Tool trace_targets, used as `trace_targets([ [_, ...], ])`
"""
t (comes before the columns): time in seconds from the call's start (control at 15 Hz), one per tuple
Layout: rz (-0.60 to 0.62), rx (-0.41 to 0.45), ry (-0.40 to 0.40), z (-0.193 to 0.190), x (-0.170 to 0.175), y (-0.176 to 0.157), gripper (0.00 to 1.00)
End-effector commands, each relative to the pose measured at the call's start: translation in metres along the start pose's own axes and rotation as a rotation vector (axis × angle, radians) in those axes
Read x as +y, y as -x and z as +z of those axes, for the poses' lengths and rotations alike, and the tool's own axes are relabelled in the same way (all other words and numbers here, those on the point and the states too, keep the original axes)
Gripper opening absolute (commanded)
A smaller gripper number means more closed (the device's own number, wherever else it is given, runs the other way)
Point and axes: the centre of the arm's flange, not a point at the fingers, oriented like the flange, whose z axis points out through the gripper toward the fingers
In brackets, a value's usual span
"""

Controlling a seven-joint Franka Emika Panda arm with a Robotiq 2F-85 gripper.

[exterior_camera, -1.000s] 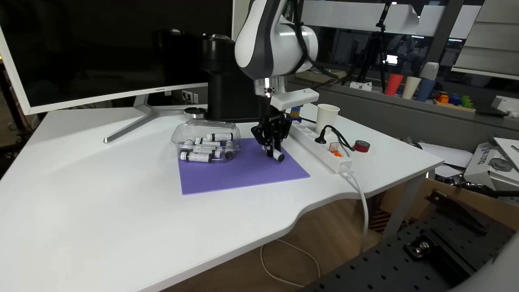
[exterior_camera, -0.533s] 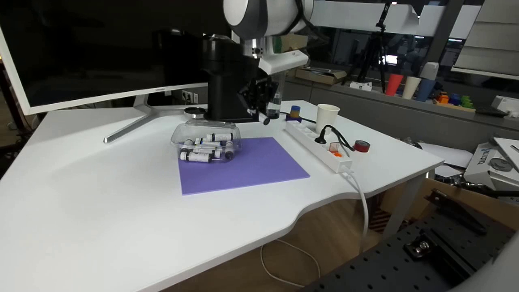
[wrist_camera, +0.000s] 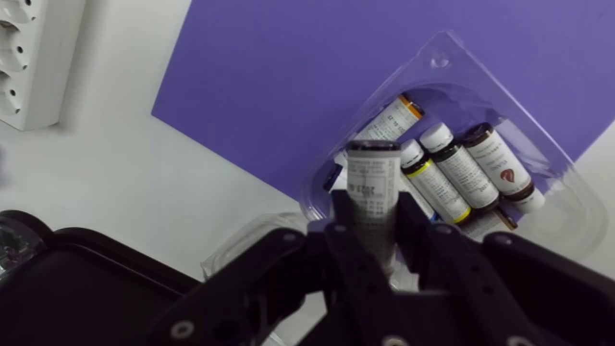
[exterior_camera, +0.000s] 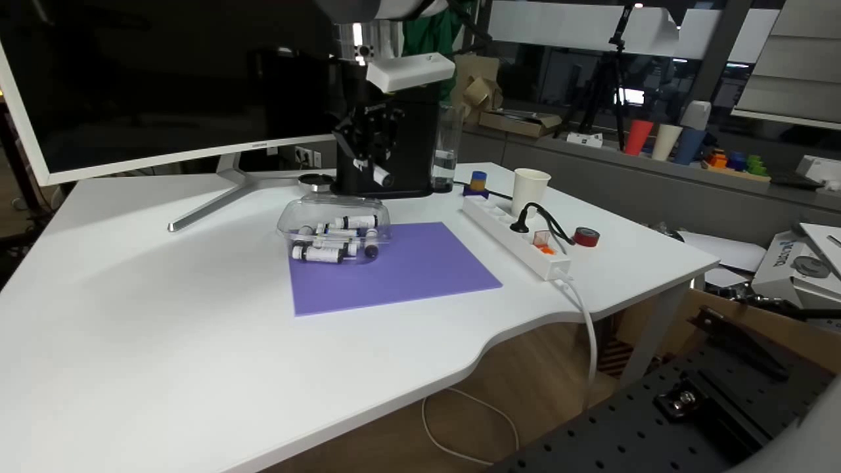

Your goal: Remove the bottle from the table and put it in the container

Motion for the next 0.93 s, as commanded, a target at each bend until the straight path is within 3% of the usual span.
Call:
trace_targets([
  [0.0,0.032,-0.013,-0.006,0.009,-0.015,-0.015,0.07],
  [0.4,0.035,-0.061,-0.038,0.044,-0.025,-0.018,0.07],
  [0.47,0.035,-0.070,-0.040,0.049,-0.026,-0.018,0.31],
  [0.53,0.038,-0.080,-0.043,0.054,-0.027,-0.018,0.33],
  [0.6,0.046,-0.091,-0.051,0.059,-0.027,-0.018,0.57],
  [0.73,0.057,-0.106,-0.060,0.064,-0.027,-0.017,0.59],
  [0.87,0.074,-0.118,-0.073,0.062,-0.026,-0.015,0.73],
])
